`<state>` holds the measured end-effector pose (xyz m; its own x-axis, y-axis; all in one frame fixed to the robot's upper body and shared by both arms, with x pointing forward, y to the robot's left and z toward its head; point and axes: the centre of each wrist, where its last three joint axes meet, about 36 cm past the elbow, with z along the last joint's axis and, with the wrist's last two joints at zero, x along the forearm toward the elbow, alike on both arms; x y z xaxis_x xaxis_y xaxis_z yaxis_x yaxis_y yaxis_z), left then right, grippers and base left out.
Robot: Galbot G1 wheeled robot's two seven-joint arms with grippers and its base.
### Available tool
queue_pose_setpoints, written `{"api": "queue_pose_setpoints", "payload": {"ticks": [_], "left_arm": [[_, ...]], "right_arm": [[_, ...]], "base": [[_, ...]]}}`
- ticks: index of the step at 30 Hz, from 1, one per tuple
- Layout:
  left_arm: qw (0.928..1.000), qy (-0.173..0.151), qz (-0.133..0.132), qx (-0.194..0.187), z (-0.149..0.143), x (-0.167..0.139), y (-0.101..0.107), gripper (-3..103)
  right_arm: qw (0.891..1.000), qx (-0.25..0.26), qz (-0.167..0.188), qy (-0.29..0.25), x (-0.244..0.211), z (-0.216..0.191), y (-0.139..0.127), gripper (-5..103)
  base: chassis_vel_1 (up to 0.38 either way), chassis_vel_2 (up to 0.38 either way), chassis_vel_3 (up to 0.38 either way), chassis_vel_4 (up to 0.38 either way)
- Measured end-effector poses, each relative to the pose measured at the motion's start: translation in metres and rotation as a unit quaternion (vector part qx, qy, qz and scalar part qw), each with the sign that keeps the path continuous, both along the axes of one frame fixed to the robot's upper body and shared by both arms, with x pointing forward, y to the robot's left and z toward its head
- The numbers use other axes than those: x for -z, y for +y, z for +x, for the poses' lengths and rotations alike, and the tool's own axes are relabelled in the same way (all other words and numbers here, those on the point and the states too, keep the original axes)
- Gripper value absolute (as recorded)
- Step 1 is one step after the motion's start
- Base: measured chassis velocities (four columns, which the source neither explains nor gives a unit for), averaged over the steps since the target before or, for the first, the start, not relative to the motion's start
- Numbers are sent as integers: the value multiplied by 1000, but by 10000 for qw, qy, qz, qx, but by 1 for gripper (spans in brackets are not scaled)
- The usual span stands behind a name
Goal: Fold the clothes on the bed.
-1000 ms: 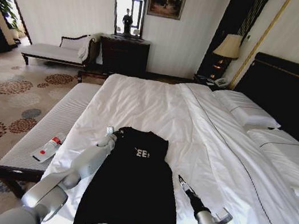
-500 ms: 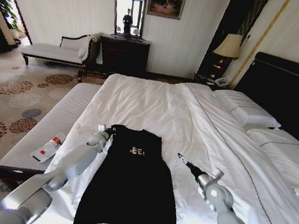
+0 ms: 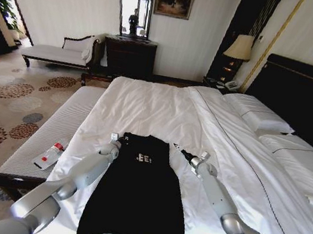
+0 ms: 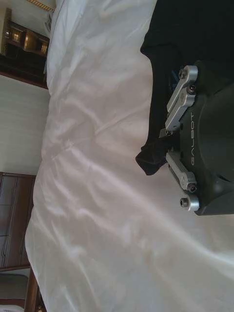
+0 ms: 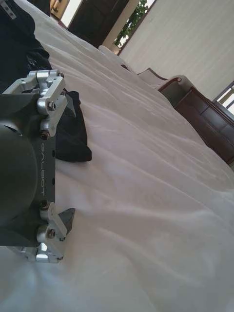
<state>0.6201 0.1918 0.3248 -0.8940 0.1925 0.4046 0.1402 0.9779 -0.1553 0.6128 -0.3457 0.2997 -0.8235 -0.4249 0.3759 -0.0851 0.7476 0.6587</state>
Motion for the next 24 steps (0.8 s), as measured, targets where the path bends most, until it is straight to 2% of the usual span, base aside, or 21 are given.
{"api": "queue_pose_setpoints", "payload": {"ticks": [4, 9, 18, 19, 23, 24], "left_arm": [[10000, 4, 6, 21, -2, 0, -2, 1], [9999, 24, 23, 94, -3, 1, -6, 1], [9998, 29, 19, 172, 0, -2, -11, 1], [9998, 44, 22, 205, 0, -1, -13, 1], [9997, 67, 7, 252, 0, 2, -16, 1], [9996, 71, 4, 257, 0, 2, -16, 1]], "right_arm": [[9999, -158, 19, -59, 13, 1, 5, 100], [9999, -77, 31, -90, 21, 12, 1, 100], [9998, -105, -7, -161, 12, 31, 2, 100], [9998, -114, -10, -151, 12, 32, 1, 103], [9998, -164, -80, -109, 14, 33, 3, 95], [9997, -179, -102, -96, 14, 33, 3, 90]], "base": [[0, 0, 0, 0], [0, 0, 0, 0], [0, 0, 0, 0], [0, 0, 0, 0], [0, 0, 0, 0], [0, 0, 0, 0]]}}
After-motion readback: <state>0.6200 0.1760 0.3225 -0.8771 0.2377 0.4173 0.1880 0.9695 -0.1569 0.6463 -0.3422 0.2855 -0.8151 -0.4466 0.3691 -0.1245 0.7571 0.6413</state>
